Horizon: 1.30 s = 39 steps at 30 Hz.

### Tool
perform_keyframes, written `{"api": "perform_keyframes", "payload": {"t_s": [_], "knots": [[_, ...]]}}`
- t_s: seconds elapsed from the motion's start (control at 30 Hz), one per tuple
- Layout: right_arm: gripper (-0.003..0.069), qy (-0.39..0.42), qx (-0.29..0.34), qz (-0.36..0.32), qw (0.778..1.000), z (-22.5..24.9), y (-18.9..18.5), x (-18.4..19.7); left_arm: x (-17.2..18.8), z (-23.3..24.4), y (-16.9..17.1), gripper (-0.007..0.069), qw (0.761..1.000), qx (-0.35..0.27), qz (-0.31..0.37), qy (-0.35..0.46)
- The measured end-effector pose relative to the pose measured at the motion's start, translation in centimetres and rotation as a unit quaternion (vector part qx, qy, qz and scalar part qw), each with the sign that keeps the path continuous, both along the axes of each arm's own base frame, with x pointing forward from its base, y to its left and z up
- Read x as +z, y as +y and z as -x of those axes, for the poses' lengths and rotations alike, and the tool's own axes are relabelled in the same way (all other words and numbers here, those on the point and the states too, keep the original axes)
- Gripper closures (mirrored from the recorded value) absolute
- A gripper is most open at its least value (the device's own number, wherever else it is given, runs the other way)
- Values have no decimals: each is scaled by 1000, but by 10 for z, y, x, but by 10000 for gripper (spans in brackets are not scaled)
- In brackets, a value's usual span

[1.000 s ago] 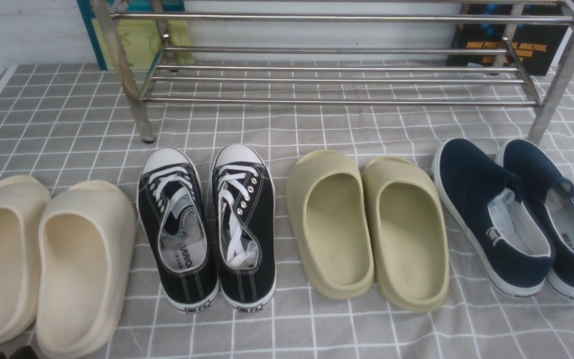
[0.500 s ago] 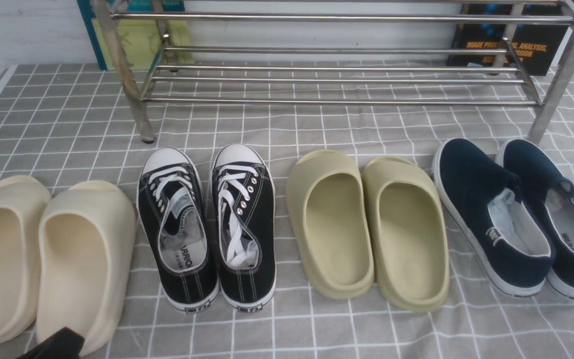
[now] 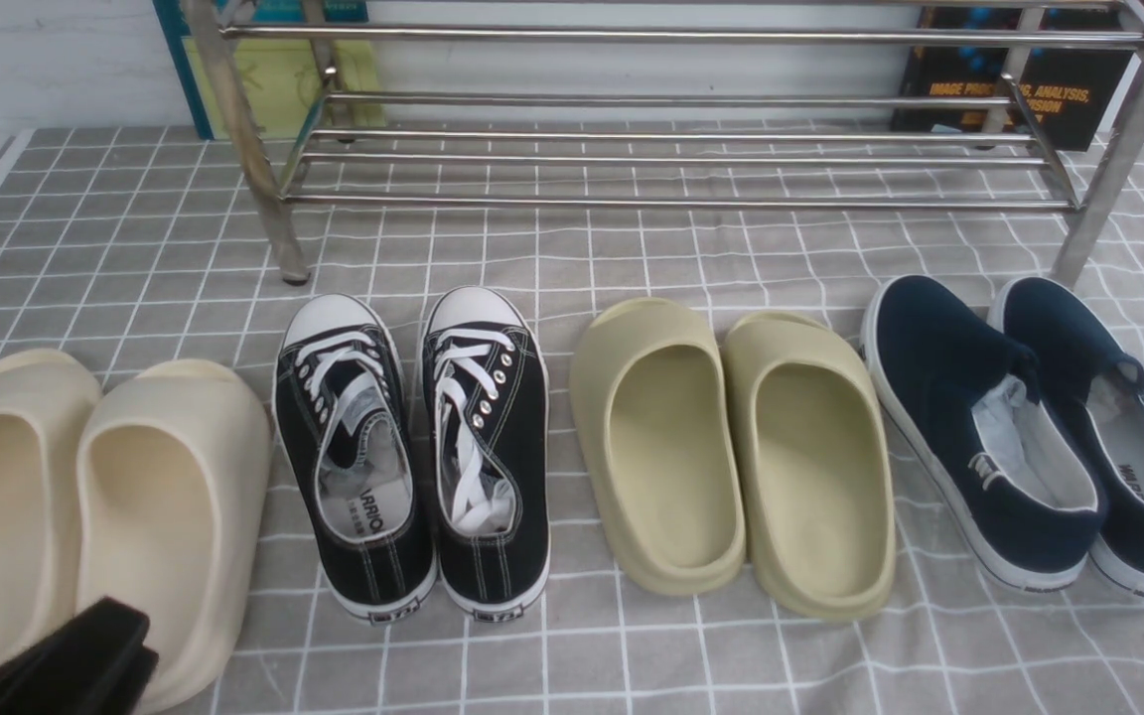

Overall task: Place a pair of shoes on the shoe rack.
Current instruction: Use the left arm to grab the shoe closest to it

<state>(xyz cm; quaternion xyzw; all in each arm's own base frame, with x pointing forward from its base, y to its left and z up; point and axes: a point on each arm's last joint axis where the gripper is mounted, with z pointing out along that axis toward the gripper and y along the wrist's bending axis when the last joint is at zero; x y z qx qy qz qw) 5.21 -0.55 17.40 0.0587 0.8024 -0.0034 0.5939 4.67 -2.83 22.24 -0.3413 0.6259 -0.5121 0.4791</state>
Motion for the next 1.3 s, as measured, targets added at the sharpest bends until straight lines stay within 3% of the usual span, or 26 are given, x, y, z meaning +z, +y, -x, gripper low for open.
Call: {"api": "perform_keyframes", "payload": {"t_s": [0.07, 0.1, 0.2, 0.27, 0.3, 0.33, 0.37, 0.4, 0.47, 0.5, 0.67, 0.7, 0.77, 0.8, 0.83, 0.97, 1.1, 1.3], "knots": [[419, 0, 0, 0, 1000, 0, 0, 0, 27, 8, -4, 451, 995, -24, -92, -35], [419, 0, 0, 0, 1000, 0, 0, 0, 30, 8, -4, 458, 994, -23, -95, -39], [419, 0, 0, 0, 1000, 0, 0, 0, 65, 1, -4, 608, 955, -69, -286, 34], [419, 0, 0, 0, 1000, 0, 0, 0, 69, -8, 0, 638, 932, -84, -342, 86], [419, 0, 0, 0, 1000, 0, 0, 0, 81, -19, 6, 638, 898, -96, -405, 143], [419, 0, 0, 0, 1000, 0, 0, 0, 82, -21, 7, 638, 894, -87, -411, 154], [419, 0, 0, 0, 1000, 0, 0, 0, 92, -36, 15, 638, 855, -109, -461, 212], [419, 0, 0, 0, 1000, 0, 0, 0, 94, -45, 18, 638, 834, -116, -481, 245], [419, 0, 0, 0, 1000, 0, 0, 0, 103, -63, 23, 638, 805, -127, -504, 285], [419, 0, 0, 0, 1000, 0, 0, 0, 105, -64, 22, 638, 807, -126, -504, 282], [419, 0, 0, 0, 1000, 0, 0, 0, 102, -118, 5, 637, 760, -202, -528, 322], [419, 0, 0, 0, 1000, 0, 0, 0, 102, -118, 4, 637, 760, -203, -529, 320], [419, 0, 0, 0, 1000, 0, 0, 0, 89, -144, -15, 575, 729, -251, -544, 332], [419, 0, 0, 0, 1000, 0, 0, 0, 88, -146, -17, 568, 727, -255, -546, 329], [419, 0, 0, 0, 1000, 0, 0, 0, 82, -157, -27, 514, 719, -268, -549, 332], [419, 0, 0, 0, 1000, 0, 0, 0, 66, -188, -50, 325, 725, -272, -536, 336], [419, 0, 0, 0, 1000, 0, 0, 0, 43, -212, -61, 203, 740, -257, -515, 349], [419, 0, 0, 0, 1000, 0, 0, 0, 4, -238, -68, 186, 734, -245, -499, 390]]}}
